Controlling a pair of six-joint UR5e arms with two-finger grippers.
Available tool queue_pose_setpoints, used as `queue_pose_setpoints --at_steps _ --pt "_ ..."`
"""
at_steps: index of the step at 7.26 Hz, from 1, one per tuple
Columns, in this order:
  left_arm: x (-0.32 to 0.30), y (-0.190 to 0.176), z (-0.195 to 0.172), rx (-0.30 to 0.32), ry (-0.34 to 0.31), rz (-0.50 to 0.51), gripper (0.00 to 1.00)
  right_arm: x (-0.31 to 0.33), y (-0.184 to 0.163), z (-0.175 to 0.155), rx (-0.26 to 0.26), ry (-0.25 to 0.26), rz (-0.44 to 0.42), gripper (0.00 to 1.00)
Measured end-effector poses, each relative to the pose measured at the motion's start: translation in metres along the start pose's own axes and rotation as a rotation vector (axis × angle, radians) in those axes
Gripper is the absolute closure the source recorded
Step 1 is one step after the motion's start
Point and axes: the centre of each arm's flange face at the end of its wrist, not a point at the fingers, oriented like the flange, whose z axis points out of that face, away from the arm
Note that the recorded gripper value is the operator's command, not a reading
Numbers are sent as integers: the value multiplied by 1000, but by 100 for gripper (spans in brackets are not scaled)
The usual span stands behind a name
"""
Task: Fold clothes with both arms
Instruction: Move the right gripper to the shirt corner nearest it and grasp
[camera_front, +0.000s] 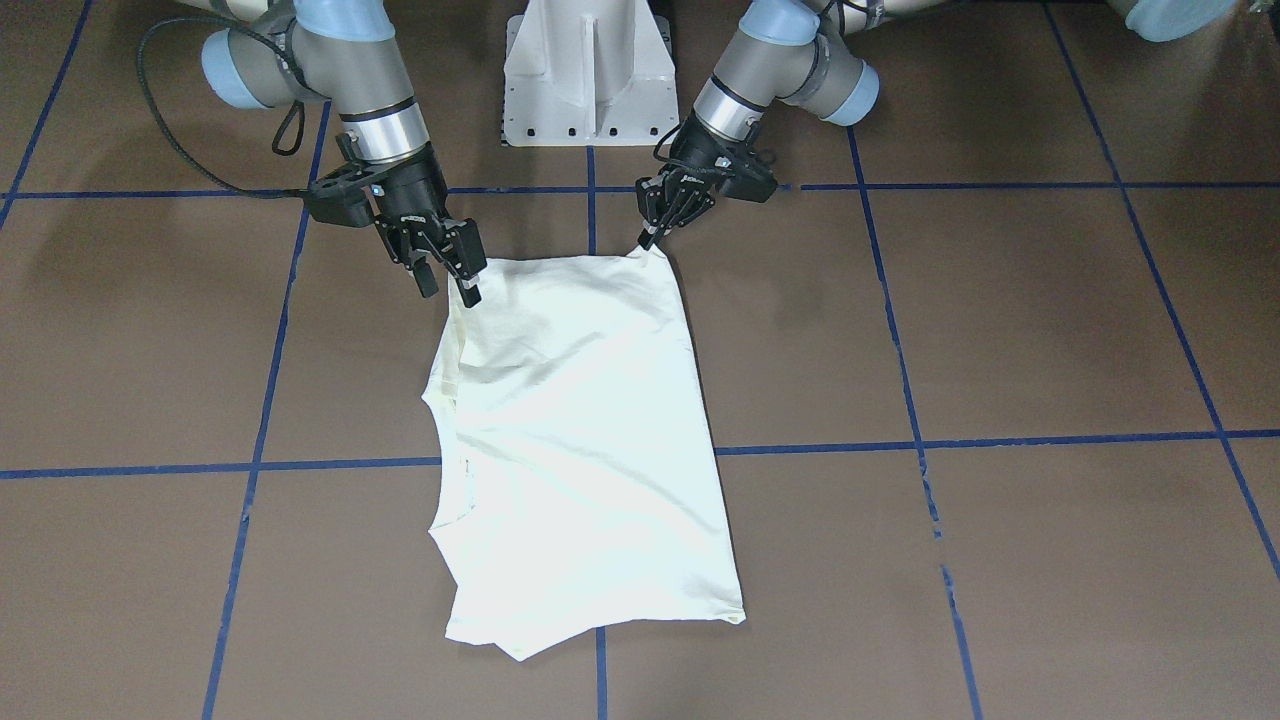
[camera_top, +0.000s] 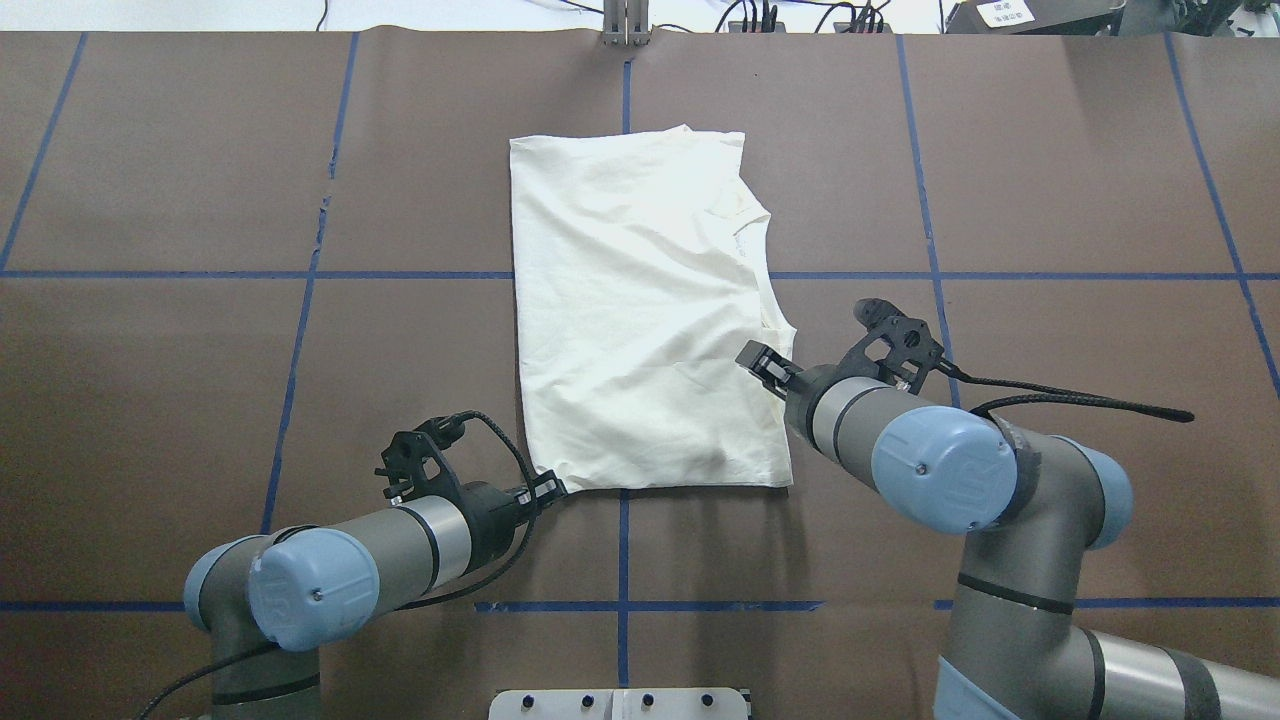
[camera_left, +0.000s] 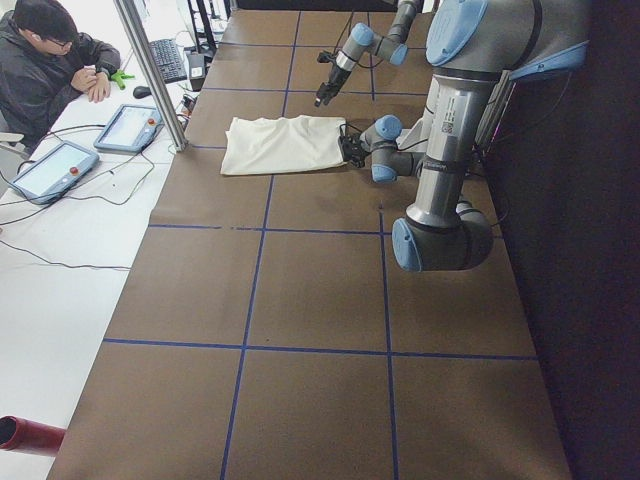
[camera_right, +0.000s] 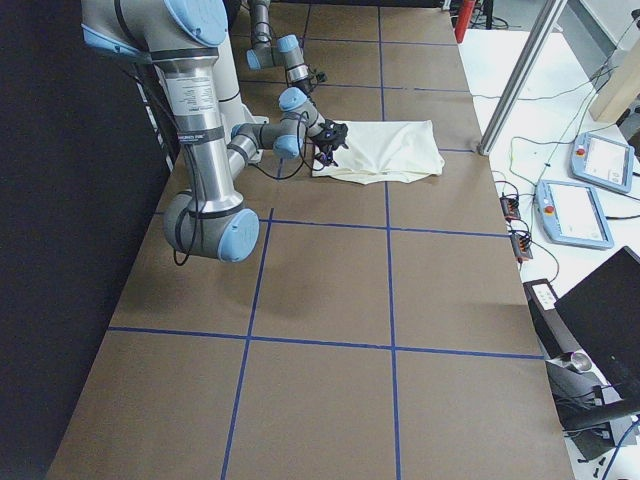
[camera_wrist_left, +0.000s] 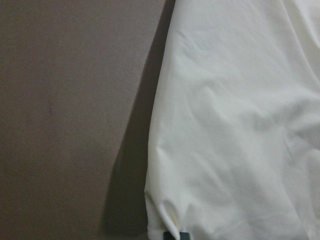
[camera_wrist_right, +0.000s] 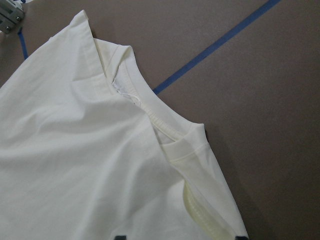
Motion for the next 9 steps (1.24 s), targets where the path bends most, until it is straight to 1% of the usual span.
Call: queue_pose_setpoints --at_steps 1,3,6,9 --pt "1 0 0 0 1 0 100 -1 17 4 8 33 -20 17" --pt "2 0 0 0 3 -1 100 7 32 20 20 95 -54 17" --pt "1 0 -1 -1 3 -1 100 13 31 36 38 130 -94 17" --pt "1 2 -1 -3 1 -1 100 18 27 45 53 147 -105 23"
